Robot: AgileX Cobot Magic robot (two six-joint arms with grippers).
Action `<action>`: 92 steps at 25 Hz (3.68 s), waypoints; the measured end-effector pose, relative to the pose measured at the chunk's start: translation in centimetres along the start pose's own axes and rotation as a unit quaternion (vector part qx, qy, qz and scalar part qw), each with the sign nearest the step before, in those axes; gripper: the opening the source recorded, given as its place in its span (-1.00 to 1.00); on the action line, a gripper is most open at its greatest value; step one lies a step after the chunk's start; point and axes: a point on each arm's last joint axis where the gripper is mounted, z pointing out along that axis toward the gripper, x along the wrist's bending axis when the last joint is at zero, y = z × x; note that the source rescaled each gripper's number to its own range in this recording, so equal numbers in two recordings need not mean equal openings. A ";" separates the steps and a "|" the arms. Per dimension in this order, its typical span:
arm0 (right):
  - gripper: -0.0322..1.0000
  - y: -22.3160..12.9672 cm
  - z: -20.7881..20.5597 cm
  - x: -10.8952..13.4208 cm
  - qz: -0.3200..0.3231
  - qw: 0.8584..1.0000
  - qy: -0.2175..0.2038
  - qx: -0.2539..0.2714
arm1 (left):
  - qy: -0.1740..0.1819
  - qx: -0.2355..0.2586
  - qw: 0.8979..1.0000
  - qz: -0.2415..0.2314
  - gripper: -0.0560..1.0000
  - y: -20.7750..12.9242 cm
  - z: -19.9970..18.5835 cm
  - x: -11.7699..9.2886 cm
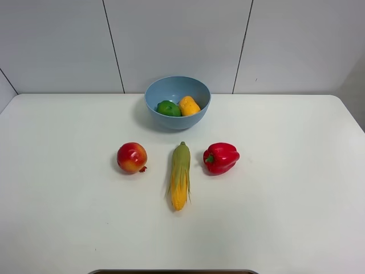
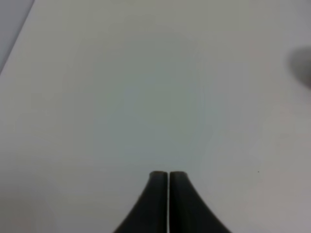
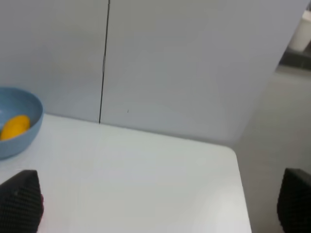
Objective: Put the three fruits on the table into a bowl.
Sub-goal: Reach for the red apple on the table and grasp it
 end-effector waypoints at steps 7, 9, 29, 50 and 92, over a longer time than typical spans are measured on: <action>1.00 -6.1 1.7 1.4 0.023 0.998 -0.021 0.054 | 0.000 0.000 1.000 0.000 -0.89 0.0 0.0 0.0; 1.00 -7.5 2.3 1.8 0.034 0.997 -0.015 0.062 | 0.000 0.000 1.000 0.000 -0.89 0.0 0.0 0.0; 1.00 -12.5 3.9 3.1 0.066 0.993 -0.016 0.099 | 0.000 0.000 1.000 0.000 -0.89 0.0 0.0 0.0; 1.00 -12.9 4.3 3.2 0.067 0.992 -0.017 0.106 | 0.000 0.000 1.000 0.000 -0.89 0.0 0.0 0.0; 1.00 -12.9 4.3 3.2 0.067 0.992 -0.017 0.106 | 0.000 0.000 1.000 0.000 -0.89 0.0 0.0 0.0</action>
